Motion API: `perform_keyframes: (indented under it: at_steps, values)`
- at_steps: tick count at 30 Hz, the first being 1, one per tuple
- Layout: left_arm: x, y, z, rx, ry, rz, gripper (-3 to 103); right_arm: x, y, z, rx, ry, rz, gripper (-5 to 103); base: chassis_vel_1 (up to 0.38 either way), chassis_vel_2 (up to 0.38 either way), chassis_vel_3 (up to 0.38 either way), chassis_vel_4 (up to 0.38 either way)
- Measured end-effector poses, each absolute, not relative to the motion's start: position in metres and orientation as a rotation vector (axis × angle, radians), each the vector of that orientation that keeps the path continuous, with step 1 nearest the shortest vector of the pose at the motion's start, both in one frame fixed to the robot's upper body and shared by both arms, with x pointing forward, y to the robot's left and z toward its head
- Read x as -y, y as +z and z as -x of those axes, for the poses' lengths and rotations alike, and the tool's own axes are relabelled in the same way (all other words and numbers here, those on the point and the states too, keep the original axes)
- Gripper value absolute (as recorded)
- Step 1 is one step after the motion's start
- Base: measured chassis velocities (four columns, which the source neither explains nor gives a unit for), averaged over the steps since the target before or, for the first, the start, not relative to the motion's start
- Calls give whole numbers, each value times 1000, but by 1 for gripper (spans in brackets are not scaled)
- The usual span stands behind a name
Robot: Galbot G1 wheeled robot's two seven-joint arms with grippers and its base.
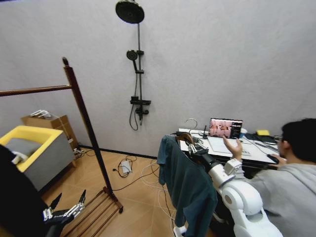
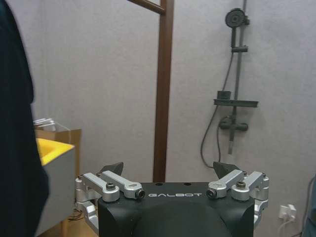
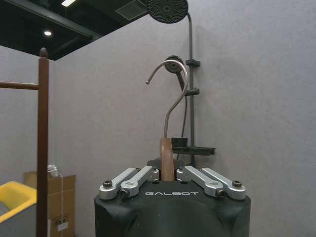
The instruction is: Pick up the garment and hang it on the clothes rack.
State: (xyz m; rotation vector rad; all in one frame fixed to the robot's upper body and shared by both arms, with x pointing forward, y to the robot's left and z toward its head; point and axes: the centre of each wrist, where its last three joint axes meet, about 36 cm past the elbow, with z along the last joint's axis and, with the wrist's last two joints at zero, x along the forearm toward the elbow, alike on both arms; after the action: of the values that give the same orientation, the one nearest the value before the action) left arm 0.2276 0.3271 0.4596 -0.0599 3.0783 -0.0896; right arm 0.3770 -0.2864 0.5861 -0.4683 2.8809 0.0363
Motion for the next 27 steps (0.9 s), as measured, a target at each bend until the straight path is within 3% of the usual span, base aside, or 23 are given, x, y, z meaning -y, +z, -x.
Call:
perform_keyframes:
  at_steps: [27]
  values:
    - [-327, 460, -228, -3078, -90, 60, 100, 282, 587, -367, -2883, 69, 512, 9, 123, 126, 125, 125]
